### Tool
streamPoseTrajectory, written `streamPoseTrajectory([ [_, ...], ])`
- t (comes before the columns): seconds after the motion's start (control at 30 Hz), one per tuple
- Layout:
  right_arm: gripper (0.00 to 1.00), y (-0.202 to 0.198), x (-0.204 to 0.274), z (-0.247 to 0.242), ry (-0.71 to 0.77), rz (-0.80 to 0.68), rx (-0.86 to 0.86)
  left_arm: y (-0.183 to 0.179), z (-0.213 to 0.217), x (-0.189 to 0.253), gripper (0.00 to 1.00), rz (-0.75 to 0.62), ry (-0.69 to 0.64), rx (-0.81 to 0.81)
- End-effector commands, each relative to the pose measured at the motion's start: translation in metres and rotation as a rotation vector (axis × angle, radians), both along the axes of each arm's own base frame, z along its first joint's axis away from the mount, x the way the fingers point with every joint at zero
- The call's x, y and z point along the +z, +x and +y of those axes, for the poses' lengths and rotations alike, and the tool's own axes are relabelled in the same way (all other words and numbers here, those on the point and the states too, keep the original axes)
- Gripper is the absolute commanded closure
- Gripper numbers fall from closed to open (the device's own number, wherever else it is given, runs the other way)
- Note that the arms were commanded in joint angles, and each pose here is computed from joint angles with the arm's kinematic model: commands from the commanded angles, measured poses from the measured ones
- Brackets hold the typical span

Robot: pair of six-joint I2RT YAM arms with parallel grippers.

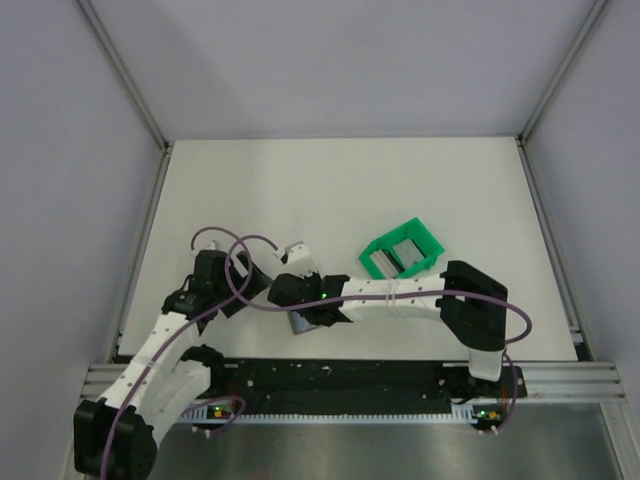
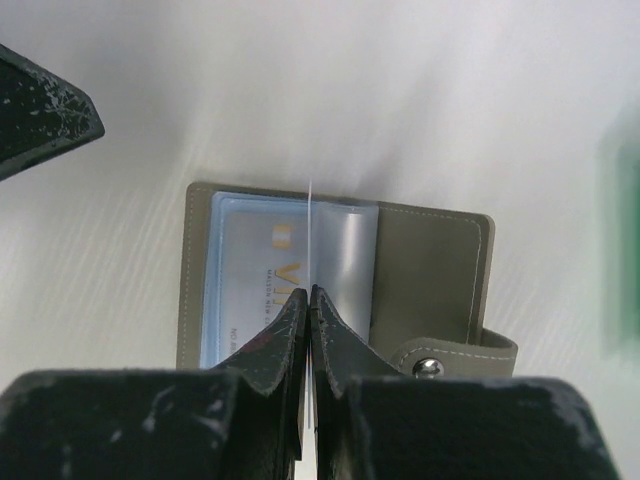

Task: Put the credit cards into the card holder
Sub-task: Insert the credit card into the card holder.

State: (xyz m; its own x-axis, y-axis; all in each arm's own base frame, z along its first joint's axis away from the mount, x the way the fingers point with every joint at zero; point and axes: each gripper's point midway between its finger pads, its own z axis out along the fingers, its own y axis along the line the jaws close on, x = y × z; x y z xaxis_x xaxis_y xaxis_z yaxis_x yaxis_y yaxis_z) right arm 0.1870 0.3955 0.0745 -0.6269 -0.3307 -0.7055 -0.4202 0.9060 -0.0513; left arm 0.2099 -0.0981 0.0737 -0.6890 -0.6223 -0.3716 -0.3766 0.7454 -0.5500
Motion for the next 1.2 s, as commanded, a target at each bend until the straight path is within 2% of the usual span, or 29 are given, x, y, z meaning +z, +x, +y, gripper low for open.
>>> streamPoseTrajectory([
  [0.0,1.0,0.006,0.044,-0.001,0.044,-0.08,-0.018,0.007,-0.016,0.004,0.05,-0.046,-0.052,-0.093],
  [0.23,1.0,0.013,0.053,-0.011,0.004,-0.125,-0.033,0.004,-0.026,-0.004,0.08,-0.038,-0.091,-0.15],
  [0.47,1.0,0.022,0.045,-0.026,-0.034,-0.109,-0.055,-0.005,-0.039,-0.016,0.14,-0.023,-0.152,-0.211],
  [0.67,1.0,0.028,0.033,-0.043,-0.036,-0.05,-0.081,-0.011,-0.046,-0.023,0.19,-0.011,-0.181,-0.248],
  [1.17,1.0,0.023,-0.019,-0.086,-0.075,0.135,-0.139,-0.016,-0.064,-0.023,0.2,-0.014,-0.218,-0.347],
])
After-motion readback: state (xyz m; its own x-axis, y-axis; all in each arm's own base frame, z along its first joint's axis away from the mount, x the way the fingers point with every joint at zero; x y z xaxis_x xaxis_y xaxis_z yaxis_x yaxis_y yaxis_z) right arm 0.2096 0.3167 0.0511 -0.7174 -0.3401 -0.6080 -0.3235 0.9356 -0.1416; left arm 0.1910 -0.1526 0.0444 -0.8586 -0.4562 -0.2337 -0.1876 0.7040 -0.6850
